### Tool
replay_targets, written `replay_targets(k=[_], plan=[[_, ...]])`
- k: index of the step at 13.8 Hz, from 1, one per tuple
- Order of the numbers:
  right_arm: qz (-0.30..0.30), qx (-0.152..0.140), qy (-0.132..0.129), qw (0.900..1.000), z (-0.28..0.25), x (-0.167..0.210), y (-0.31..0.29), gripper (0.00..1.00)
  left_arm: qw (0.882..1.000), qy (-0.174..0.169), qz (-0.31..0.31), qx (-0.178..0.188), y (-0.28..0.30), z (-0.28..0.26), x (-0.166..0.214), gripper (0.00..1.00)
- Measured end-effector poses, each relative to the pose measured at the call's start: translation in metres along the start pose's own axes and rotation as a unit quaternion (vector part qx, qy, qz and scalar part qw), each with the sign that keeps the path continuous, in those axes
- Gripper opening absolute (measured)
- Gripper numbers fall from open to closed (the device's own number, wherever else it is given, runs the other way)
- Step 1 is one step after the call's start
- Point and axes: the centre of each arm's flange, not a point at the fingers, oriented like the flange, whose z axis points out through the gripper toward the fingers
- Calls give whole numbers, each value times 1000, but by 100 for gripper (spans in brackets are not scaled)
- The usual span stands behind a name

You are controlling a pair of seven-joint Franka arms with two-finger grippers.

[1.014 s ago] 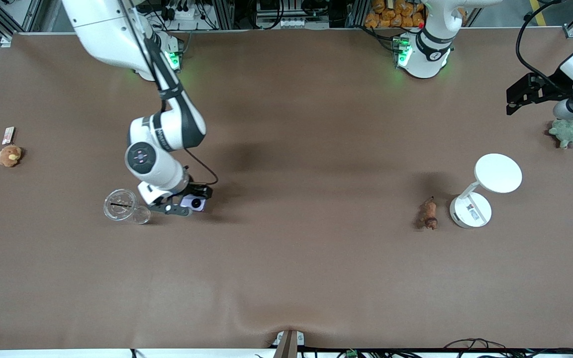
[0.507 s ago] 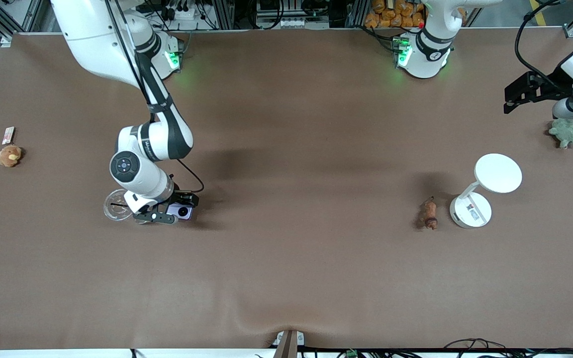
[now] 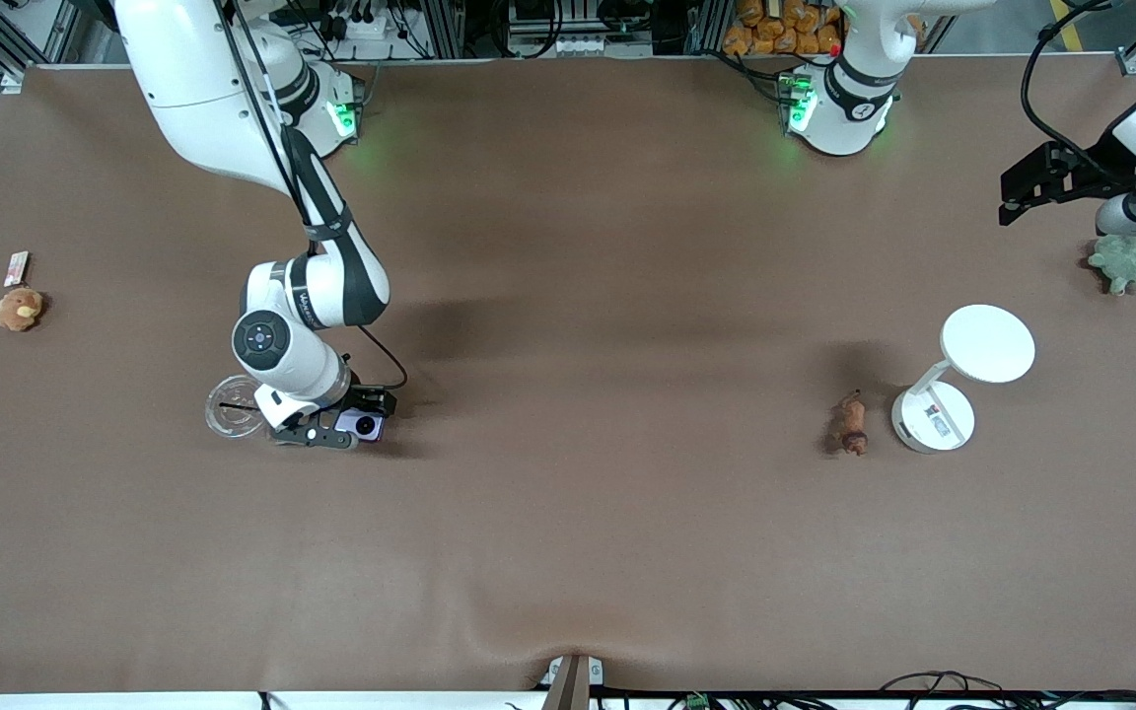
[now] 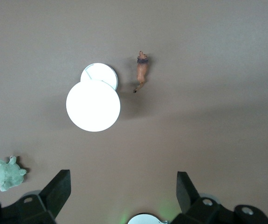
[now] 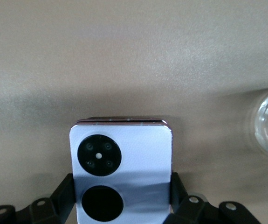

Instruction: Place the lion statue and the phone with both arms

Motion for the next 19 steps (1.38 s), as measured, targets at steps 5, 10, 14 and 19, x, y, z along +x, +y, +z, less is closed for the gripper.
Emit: replay_targets(k=[5, 10, 14, 19], plan=[[3, 7, 13, 1000, -13, 12, 0, 100, 1000, -7, 0, -1, 0, 6, 3, 100], [-6, 27, -14, 1000, -100, 22, -18, 100, 1000, -10, 1, -5, 0, 14, 9, 100], [-6, 44, -39, 998, -257, 38, -4, 100, 1000, -6, 0, -5, 0, 14, 10, 100], [17, 38, -54, 998, -365, 50, 49, 100, 1000, -5, 0, -5, 0, 14, 10, 100]])
